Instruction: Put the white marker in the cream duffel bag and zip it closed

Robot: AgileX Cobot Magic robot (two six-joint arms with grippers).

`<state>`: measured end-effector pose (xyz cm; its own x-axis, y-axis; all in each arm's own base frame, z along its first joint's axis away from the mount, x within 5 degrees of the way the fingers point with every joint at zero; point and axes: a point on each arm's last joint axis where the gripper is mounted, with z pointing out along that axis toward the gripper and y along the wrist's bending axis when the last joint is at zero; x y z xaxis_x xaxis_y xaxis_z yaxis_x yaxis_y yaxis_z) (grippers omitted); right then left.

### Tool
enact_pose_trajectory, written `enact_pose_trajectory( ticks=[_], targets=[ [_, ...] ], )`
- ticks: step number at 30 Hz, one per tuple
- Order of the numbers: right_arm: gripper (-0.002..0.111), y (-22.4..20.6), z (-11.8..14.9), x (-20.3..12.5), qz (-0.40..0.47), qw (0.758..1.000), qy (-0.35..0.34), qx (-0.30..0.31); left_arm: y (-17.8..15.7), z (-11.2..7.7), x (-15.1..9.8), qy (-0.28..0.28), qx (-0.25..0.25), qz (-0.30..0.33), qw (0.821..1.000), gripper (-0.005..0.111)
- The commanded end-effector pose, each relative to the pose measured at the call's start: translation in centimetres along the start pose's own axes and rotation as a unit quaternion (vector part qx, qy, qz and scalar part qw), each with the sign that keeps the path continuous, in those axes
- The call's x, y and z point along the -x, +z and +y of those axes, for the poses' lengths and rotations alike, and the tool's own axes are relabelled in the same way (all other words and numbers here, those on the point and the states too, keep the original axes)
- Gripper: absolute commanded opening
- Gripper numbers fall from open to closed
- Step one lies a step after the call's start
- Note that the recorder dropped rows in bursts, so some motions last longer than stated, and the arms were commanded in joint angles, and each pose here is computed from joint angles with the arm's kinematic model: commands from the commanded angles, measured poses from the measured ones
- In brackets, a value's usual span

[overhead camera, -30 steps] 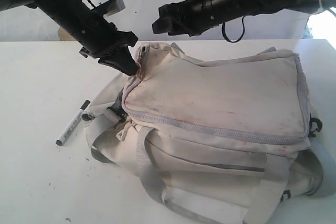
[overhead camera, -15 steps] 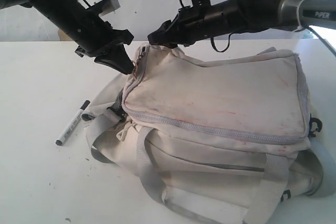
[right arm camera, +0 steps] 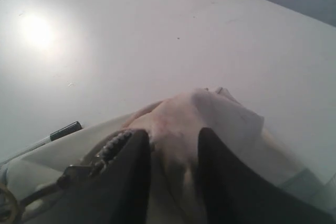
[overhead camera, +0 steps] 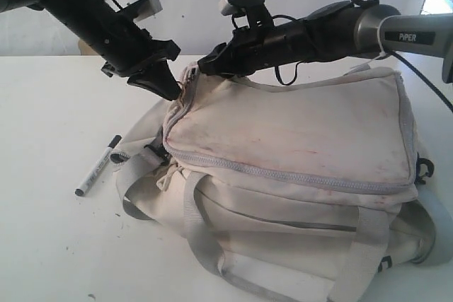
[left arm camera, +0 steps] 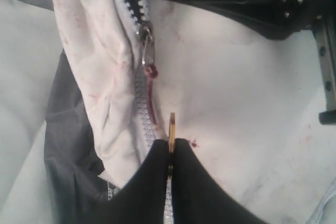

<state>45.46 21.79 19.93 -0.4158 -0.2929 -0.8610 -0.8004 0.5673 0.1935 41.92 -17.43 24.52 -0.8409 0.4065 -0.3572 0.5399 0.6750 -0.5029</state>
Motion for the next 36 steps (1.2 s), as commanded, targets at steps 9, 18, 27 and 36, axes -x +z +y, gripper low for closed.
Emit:
enact_pose_trajectory(
  ticks=[9,18,27,36],
  targets=[
    [0.000,0.0,-0.1,0.2,-0.005,0.999,0.032,-0.013,-0.9,-0.3,-0.1,0.005,0.002,-0.005,1.000,0.000],
    [0.004,-0.1,0.0,0.8,-0.010,1.000,0.000,-0.009,-1.0,-0.1,-0.1,0.003,0.005,-0.005,1.000,0.000],
    [0.075,-0.2,0.2,1.0,-0.009,1.000,-0.019,-0.010,-1.0,0.1,-0.2,0.007,0.014,-0.001,1.000,0.000],
    [0.067,1.0,-0.3,-0.9,0.024,0.999,-0.028,-0.006,-1.1,0.5,-0.3,0.012,0.033,0.008,0.999,0.000]
  ],
)
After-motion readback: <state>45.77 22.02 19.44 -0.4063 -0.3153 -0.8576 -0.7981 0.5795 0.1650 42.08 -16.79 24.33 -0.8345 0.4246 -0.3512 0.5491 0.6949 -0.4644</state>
